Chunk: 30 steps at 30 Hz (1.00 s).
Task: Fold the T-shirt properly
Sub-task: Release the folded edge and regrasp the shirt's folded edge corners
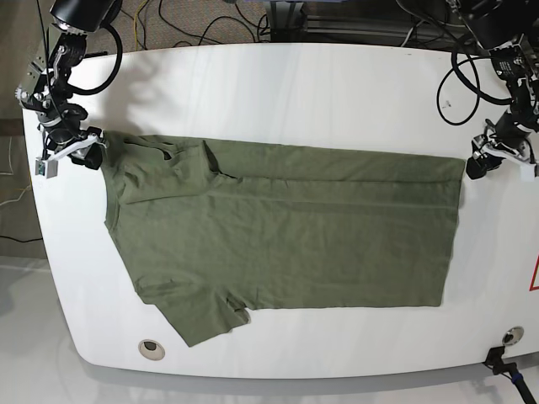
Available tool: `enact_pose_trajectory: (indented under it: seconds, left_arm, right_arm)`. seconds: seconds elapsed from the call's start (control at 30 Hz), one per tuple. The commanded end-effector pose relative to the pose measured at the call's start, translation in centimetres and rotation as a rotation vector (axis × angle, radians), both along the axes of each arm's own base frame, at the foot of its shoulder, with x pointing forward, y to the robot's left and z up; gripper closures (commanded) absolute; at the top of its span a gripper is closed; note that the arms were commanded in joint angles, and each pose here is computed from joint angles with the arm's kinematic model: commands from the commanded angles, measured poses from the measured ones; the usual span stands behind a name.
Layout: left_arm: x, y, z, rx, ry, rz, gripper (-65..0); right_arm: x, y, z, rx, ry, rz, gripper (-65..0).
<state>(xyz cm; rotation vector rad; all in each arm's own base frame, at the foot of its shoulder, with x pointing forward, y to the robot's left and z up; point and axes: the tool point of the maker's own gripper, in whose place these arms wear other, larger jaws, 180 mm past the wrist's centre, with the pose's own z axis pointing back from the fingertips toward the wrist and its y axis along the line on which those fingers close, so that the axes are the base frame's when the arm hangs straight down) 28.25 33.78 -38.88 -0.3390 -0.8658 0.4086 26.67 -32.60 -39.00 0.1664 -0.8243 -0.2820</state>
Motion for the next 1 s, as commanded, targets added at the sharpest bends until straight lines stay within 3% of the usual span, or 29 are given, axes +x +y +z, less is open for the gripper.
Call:
enact_pose_trajectory:
  seconds: [0.0, 0.1, 0.17, 0.27, 0.4, 0.5, 0.73, 0.97]
  left_arm:
    - [1.2, 0.8, 1.9, 0.026, -0.065, 0.0, -28.0]
    - [1.6, 0.5, 2.4, 0.035, -0.083, -0.01, -22.6]
    - [2.1, 0.4, 2.8, 0.042, -0.095, -0.015, -11.6]
    - [2.9, -0.3, 2.5, 0.05, -0.095, -0.026, -2.1]
    - [3.0, 0.0, 1.9, 0.022, -0.083, -0.001, -14.9]
    - [2.9, 0.1, 1.0, 0.0, -0.059, 0.013, -17.1]
    - [2.4, 0.2, -0.5, -0.033, -0.023, 0.03, -15.3]
    - [1.9, 0.2, -0.8, -0.019, 0.005, 0.036, -26.0]
  right_arm:
    - [0.8, -0.4, 1.3, -0.023, -0.046, 0.011, -16.8]
    - [0.8, -0.1, 1.1, -0.019, -0.038, 0.016, -8.1]
    - [1.0, -0.1, 1.2, -0.018, -0.042, 0.017, -0.5]
    - [1.0, 0.2, 0.7, -0.013, -0.029, 0.02, 0.0]
    - [0.9, 0.0, 0.8, -0.015, -0.031, 0.011, 0.0]
    - [0.9, 0.0, 0.9, -0.015, -0.036, 0.009, 0.0]
    - [0.9, -0.2, 0.9, -0.016, -0.036, 0.006, 0.0]
    - [0.8, -0.2, 0.9, -0.017, -0.034, 0.008, 0.0]
